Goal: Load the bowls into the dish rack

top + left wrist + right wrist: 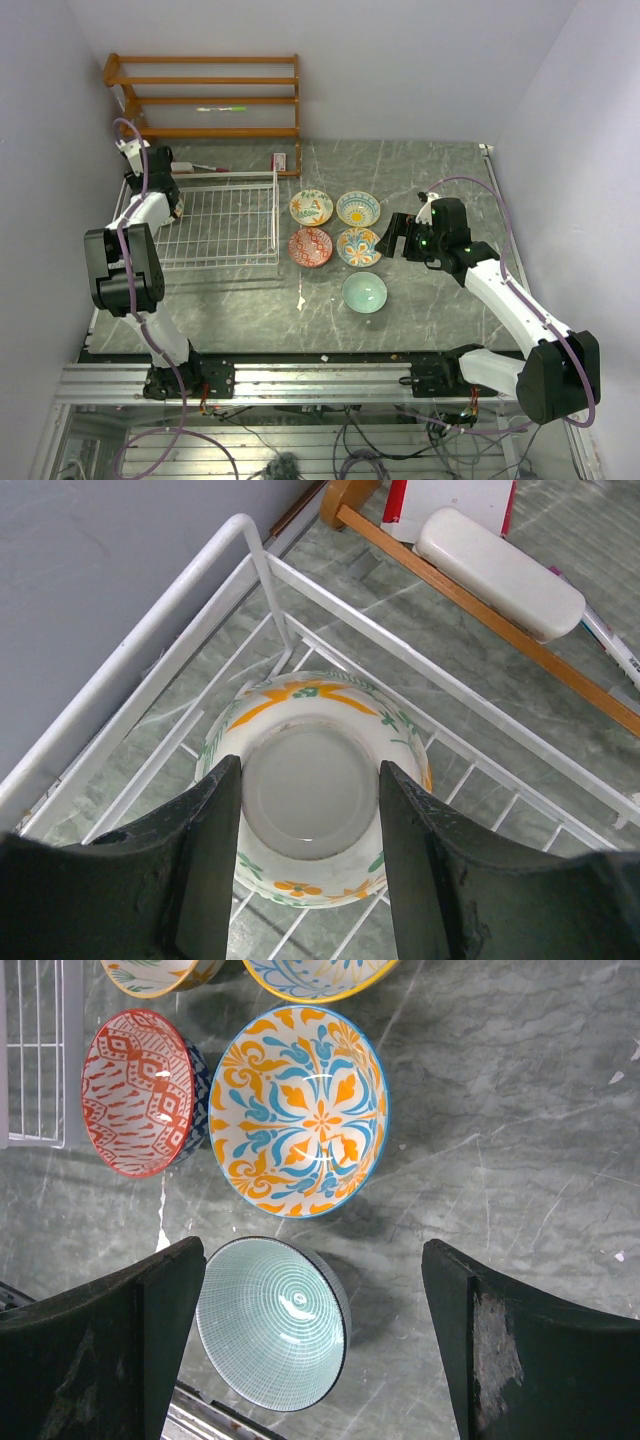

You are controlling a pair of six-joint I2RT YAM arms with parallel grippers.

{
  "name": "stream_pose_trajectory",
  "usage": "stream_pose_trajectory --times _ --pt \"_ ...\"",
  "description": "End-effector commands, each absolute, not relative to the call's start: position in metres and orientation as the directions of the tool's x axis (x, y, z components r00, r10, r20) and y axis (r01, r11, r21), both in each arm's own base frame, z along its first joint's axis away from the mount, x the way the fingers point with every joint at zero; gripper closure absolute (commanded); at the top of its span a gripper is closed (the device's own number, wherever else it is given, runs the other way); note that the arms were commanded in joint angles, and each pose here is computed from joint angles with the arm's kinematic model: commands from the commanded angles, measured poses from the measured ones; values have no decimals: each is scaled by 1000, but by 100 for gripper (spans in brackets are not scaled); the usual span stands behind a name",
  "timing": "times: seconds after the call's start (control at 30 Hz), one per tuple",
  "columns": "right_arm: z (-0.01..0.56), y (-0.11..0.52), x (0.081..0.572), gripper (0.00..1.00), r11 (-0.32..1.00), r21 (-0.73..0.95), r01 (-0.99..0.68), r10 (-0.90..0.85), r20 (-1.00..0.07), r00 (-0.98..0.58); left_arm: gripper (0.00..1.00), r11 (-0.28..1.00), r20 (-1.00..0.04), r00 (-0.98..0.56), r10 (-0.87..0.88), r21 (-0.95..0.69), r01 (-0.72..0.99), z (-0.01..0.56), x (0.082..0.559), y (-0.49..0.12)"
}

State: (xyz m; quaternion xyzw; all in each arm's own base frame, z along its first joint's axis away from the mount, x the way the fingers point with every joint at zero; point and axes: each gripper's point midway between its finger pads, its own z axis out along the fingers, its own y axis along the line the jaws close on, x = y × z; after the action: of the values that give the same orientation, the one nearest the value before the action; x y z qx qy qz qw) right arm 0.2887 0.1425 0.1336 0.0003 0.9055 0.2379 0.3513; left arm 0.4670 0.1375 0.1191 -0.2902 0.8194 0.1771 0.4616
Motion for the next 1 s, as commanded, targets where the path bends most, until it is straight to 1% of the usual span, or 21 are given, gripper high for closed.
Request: stream_pose_trajectory --times 0.0,0.13,0.23,0.3,0.4,0.5,0.67,0.73,0.77,0.97 --pt "135 141 292 10 888 428 -169 170 -647 -743 62 773 -887 -341 -312 -28 -633 130 485 145" --pt "135 142 292 10 886 433 -167 174 -644 -745 56 762 -884 -351 -310 -10 -648 130 479 147" --pt "135 142 292 10 887 430 -170 170 -645 -745 54 756 -884 -347 -312 -10 -654 131 476 148" --pt "136 141 292 10 887 429 -171 169 -646 -744 52 755 -886 -342 -313 -13 -655 133 475 149" --pt "137 141 291 10 888 426 -174 167 -650 -742 42 752 -881 -346 -322 -16 -659 132 474 148" --pt "139 141 291 10 887 426 -179 165 -654 -739 30 751 -878 -346 -330 -23 -659 132 472 147" --pt "140 142 289 10 883 429 -189 161 -656 -738 13 750 -875 -341 -343 -36 -661 135 469 144" --pt "140 142 289 10 882 430 -192 160 -658 -736 3 747 -876 -332 -349 -46 -663 138 466 144" --pt "141 142 288 10 882 430 -192 160 -657 -737 0 743 -877 -326 -352 -50 -667 141 465 144" --pt "144 140 287 10 887 417 -199 151 -668 -729 1 763 -881 -296 -370 -107 -637 164 461 133"
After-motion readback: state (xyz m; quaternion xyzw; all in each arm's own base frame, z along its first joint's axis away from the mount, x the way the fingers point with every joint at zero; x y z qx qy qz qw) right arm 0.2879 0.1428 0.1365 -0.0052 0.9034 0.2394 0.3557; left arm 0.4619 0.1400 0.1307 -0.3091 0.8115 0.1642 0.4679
